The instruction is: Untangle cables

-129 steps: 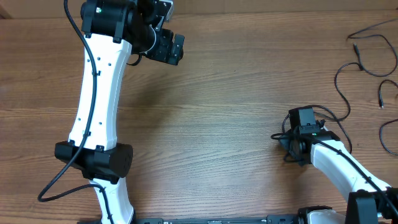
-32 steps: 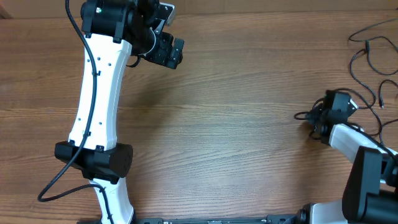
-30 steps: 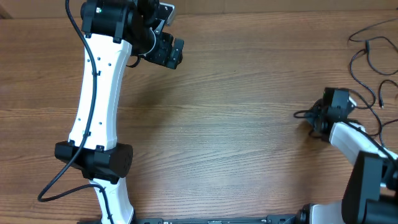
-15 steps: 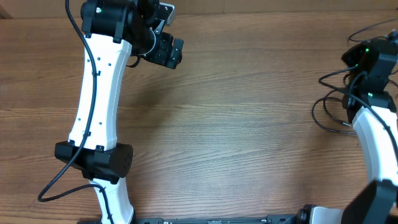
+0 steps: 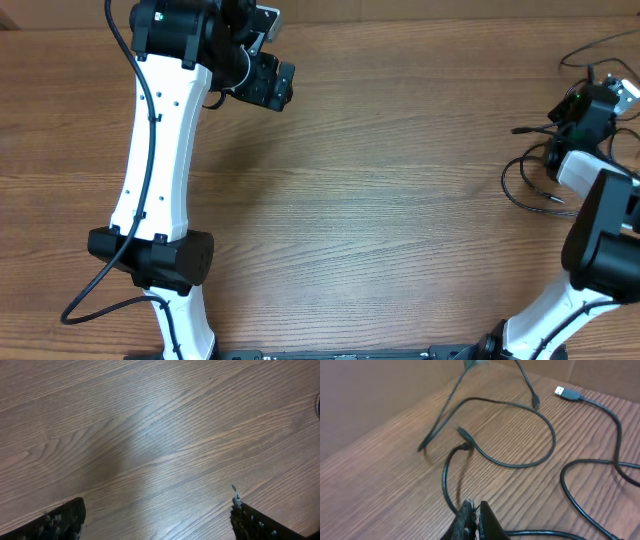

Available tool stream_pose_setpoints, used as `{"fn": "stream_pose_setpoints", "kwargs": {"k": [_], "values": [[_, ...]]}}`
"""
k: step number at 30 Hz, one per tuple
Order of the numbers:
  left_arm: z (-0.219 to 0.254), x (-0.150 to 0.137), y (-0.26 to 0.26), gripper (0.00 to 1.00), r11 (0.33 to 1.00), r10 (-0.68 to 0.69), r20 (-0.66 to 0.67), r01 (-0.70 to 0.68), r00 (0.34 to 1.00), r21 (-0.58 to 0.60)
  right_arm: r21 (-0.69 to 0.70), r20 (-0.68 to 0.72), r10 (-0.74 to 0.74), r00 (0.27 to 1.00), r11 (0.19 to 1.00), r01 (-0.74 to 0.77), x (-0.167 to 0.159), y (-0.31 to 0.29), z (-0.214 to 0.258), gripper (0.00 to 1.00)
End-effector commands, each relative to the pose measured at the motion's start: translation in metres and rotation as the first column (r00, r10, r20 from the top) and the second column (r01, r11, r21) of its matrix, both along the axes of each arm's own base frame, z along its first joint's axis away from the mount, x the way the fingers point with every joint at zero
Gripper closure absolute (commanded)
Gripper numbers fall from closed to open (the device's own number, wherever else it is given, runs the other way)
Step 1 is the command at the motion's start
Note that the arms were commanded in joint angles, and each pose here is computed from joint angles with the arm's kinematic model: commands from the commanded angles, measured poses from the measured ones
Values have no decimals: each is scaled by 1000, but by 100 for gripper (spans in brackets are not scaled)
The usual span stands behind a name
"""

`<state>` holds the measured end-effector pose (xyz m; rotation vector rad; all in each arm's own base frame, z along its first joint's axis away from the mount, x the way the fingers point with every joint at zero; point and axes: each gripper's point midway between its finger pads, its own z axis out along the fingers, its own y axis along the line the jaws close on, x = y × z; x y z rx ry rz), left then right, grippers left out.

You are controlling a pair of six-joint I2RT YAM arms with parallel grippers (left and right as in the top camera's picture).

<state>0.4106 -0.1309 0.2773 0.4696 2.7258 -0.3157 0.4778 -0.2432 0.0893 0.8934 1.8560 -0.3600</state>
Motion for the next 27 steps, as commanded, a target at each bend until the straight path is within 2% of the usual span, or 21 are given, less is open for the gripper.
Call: {"fn": "stream_pose_setpoints", "kwargs": {"k": [1, 5, 6, 8, 14, 20, 25, 27], "values": [[2, -5, -2, 8, 1000, 9, -9, -9, 1000, -6, -38, -24, -10, 1000, 999, 9, -1, -14, -22, 96], [1, -10, -1, 8, 1000, 8, -30, -8, 1000, 0, -60, 13, -32, 999, 998, 33, -1, -29, -21, 95], [1, -10, -1, 9, 1000, 9, -30, -9, 1000, 0, -66, 30, -32, 999, 997, 34, 0, -31, -18, 74], [1, -10, -1, 9, 1000, 9, -29, -9, 1000, -1, -70, 66, -10, 998, 997, 15, 6, -30, -11, 0], [1, -9, -1, 9, 1000, 20, -29, -20, 999, -6, -26, 126, 152, 980, 988, -150, 27, -7, -12, 0], [1, -9, -2, 9, 1000, 24, -30, -25, 999, -10, 6, 93, 171, 981, 985, -172, 33, -4, -53, 0], [2, -7, -2, 9, 1000, 25, -22, -25, 999, -12, 54, 21, 185, 982, 981, -186, 35, 5, -96, 10], [2, -7, -2, 9, 1000, 25, -22, -25, 999, -12, 61, 12, 195, 981, 979, -195, 38, 10, -105, 20]]}}
